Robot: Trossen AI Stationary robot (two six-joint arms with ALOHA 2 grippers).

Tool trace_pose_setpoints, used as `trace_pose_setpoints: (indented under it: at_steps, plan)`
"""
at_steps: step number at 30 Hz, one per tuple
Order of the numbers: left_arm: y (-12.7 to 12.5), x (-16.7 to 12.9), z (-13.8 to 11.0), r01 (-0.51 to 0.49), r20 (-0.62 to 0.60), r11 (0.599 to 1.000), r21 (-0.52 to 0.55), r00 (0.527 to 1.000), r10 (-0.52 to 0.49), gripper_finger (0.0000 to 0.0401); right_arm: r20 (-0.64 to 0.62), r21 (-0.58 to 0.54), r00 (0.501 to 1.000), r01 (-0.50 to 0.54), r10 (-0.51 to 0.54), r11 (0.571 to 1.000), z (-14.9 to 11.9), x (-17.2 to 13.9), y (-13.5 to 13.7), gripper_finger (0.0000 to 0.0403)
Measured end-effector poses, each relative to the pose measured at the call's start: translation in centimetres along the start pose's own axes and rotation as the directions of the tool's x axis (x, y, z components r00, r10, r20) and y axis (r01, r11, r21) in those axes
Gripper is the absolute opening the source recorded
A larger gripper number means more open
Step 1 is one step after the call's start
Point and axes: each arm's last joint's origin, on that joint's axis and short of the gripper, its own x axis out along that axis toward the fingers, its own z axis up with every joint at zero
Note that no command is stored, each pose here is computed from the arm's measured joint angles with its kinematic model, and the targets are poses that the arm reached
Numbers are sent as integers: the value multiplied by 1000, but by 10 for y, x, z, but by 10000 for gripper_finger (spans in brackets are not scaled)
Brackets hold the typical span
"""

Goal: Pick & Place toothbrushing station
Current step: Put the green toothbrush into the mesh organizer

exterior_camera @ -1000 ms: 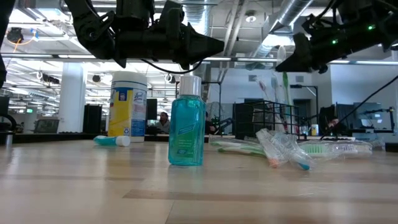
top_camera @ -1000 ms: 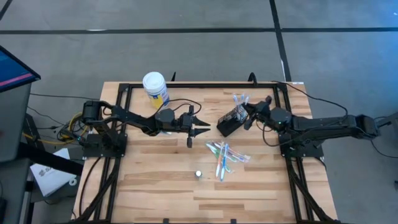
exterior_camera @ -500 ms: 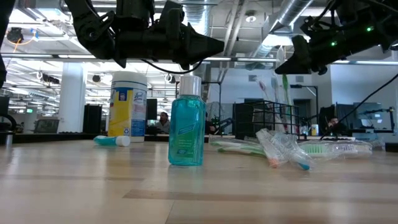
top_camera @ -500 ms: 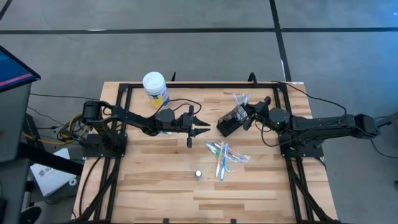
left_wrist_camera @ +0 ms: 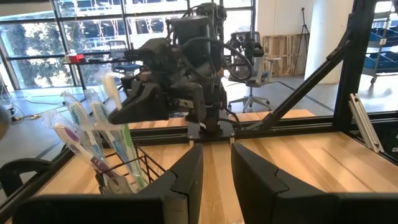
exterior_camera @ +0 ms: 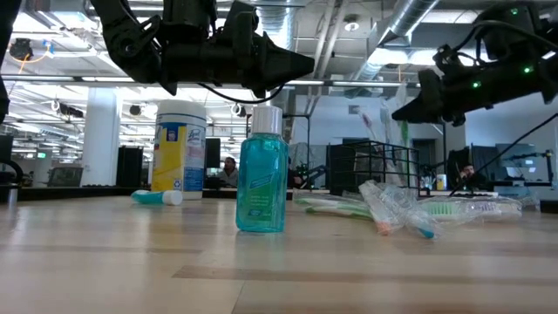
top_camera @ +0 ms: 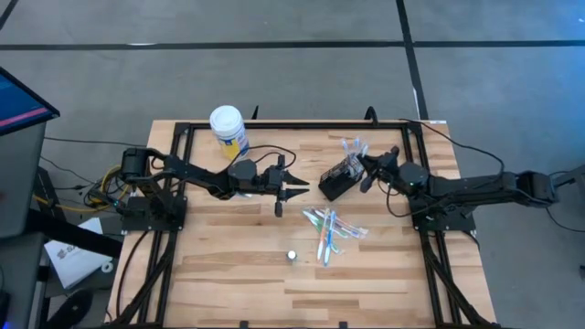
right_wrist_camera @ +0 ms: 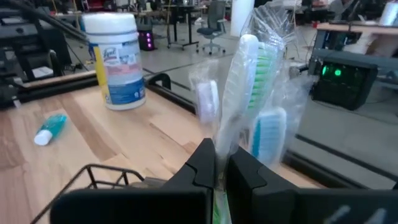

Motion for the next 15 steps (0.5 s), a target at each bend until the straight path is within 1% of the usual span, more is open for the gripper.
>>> trace_pose_setpoints:
  at_steps: [15]
  plan:
    - [0,0,0,0,0,1000,0,1000,0,76,-71,-13,997,7,-8,1000,-13,9,4,10]
